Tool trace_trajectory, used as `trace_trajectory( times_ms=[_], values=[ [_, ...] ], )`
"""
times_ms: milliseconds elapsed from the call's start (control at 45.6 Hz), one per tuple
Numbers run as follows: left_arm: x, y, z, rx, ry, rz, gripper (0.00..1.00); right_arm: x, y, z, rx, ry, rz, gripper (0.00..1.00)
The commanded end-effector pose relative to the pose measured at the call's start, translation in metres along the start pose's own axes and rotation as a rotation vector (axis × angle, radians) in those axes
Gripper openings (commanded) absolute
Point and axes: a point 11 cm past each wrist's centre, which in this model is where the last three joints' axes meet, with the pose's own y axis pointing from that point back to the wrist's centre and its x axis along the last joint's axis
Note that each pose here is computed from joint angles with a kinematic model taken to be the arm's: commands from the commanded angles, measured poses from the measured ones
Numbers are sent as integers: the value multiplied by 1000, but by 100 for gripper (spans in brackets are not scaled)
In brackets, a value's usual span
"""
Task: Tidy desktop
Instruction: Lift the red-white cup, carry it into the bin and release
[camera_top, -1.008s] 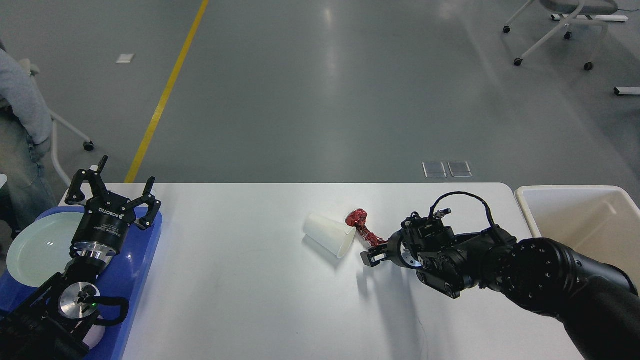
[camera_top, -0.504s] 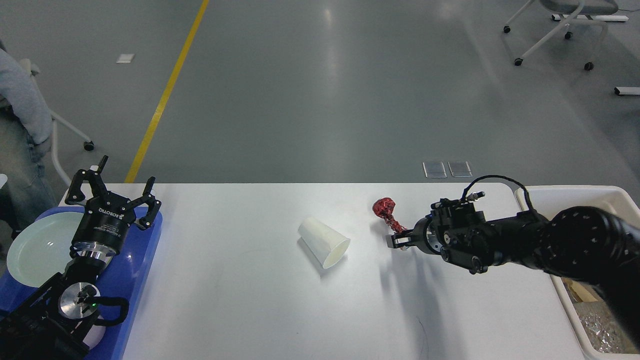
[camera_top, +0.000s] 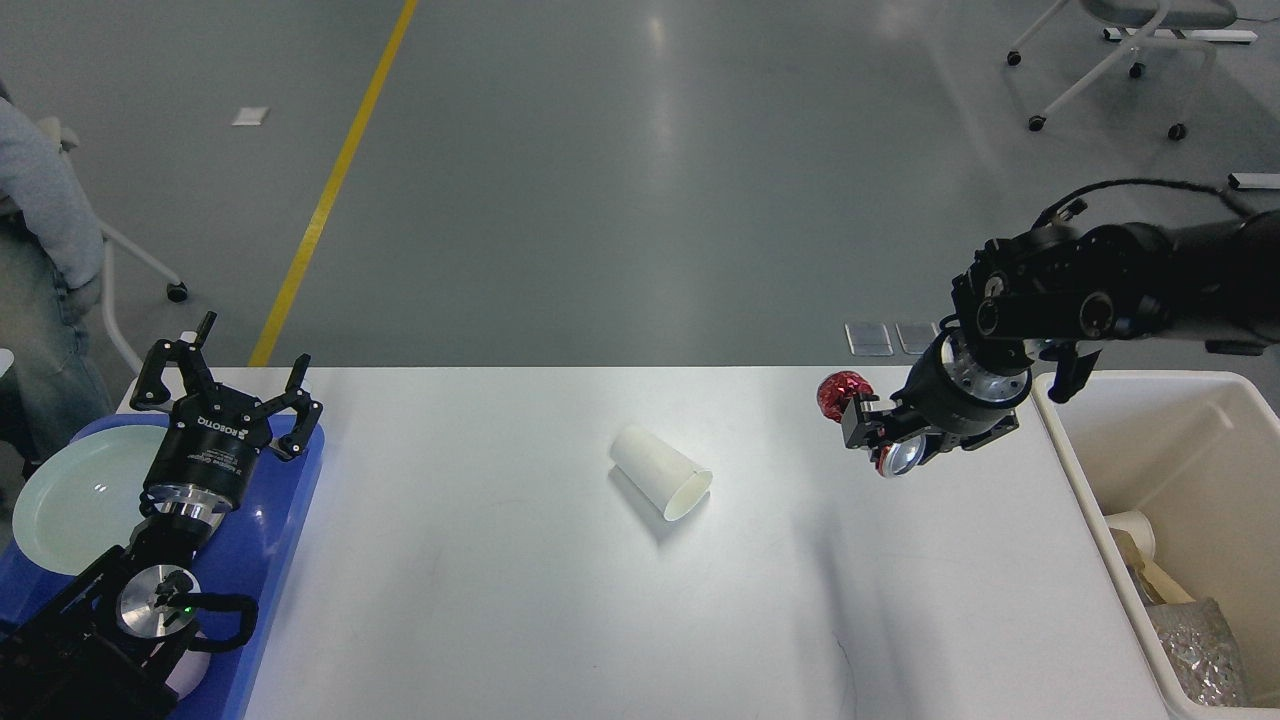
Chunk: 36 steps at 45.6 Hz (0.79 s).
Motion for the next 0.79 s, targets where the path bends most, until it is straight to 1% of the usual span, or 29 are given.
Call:
trace_trajectory(
  times_ms=[0,241,329,416,767],
  values=[
    [0,0,0,0,0,0,96,-5,52,5,-25,-39,16,0],
    [0,0,0,0,0,0,96,-32,137,11,-44,-69,60,0],
    [0,0,0,0,0,0,96,-38,157,15,-53,-85,59,0],
    [0,0,0,0,0,0,96,-40,163,18,-53,-105,46,0],
    [0,0,0,0,0,0,96,-38,164,39,-68,-196,77,0]
  ],
)
